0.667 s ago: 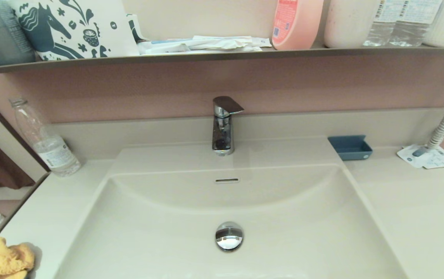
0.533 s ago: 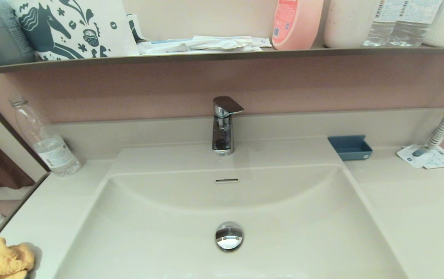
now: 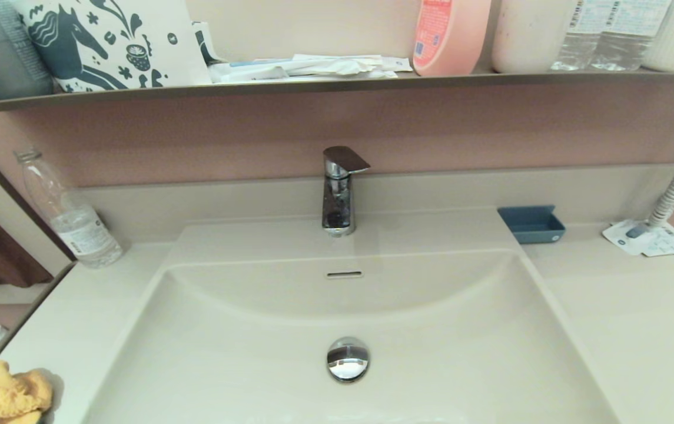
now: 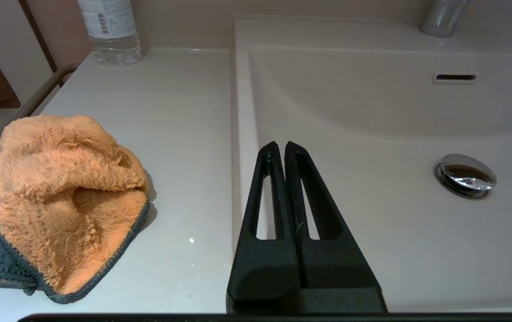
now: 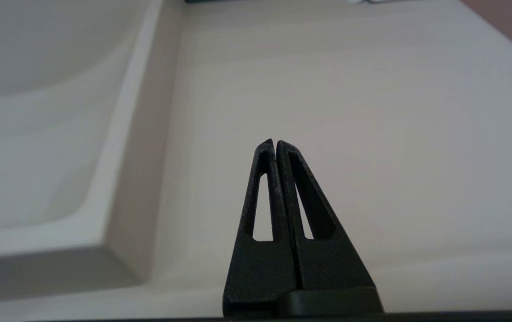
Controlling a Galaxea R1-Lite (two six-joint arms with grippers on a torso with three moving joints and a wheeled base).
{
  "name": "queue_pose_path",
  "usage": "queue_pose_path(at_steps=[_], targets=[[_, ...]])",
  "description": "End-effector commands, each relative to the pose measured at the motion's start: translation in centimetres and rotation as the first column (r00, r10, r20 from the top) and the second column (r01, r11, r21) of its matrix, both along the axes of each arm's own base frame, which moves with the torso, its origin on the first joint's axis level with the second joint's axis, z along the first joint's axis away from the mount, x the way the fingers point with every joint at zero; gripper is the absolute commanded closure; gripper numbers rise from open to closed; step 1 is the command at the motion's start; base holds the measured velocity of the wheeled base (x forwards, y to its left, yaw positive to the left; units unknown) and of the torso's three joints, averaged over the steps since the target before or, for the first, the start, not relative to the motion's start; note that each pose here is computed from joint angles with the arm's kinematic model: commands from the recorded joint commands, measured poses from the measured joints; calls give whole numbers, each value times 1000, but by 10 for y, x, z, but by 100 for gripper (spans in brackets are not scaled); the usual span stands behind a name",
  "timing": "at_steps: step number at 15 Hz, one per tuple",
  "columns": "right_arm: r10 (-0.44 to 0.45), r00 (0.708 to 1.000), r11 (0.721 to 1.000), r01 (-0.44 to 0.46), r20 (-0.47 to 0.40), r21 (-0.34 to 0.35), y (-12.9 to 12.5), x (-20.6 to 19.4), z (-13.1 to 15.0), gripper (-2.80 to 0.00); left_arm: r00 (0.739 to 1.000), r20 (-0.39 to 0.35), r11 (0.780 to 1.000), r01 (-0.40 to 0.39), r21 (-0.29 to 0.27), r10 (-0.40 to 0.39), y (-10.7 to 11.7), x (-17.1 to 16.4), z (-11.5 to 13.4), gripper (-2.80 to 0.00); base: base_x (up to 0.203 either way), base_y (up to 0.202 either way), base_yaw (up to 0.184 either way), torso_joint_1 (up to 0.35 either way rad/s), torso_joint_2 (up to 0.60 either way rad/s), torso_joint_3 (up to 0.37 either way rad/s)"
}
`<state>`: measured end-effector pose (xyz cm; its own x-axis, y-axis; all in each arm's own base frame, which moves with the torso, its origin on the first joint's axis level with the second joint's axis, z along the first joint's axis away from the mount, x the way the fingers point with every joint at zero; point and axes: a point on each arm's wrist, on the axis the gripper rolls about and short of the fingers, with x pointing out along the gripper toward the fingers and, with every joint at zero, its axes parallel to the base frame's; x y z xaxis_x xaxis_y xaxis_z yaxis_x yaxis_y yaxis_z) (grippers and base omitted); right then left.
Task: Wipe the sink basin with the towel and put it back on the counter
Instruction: Turn on the faucet
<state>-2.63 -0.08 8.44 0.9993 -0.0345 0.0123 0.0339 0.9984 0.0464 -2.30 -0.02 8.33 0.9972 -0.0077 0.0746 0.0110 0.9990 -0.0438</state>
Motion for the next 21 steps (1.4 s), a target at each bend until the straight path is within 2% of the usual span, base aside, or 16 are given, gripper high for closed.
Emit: queue_pose_path(at_steps=[1,4,6,11,14,16,19,21], targets=[[3,1000,1000,-3,30,-1,0,-3,9,0,1000,0,1000,0,0,0,0,0,0,0,0,0,0,0,0,0],[10,998,1000,-10,55,-2,0,-6,21,0,1000,0,1000,0,0,0,0,0,0,0,0,0,0,0,0,0],[21,999,1000,-21,43,-3,0,-3,34,0,1000,0,1000,0,0,0,0,0,0,0,0,0,0,0,0,0],[96,995,995,-96,-18,-1,2,18,91,0,1000,0,1000,0,0,0,0,0,0,0,0,0,0,0,0,0],[160,985,987,-160,-60,6,4,51,132,0,1000,0,1000,0,0,0,0,0,0,0,0,0,0,0,0,0],[186,979,982,-186,-85,12,4,79,151,0,1000,0,1000,0,0,0,0,0,0,0,0,0,0,0,0,0],[242,963,970,-241,-118,20,10,125,163,0,1000,0,1000,0,0,0,0,0,0,0,0,0,0,0,0,0],[330,934,944,-331,-139,21,25,147,165,0,1000,0,1000,0,0,0,0,0,0,0,0,0,0,0,0,0]])
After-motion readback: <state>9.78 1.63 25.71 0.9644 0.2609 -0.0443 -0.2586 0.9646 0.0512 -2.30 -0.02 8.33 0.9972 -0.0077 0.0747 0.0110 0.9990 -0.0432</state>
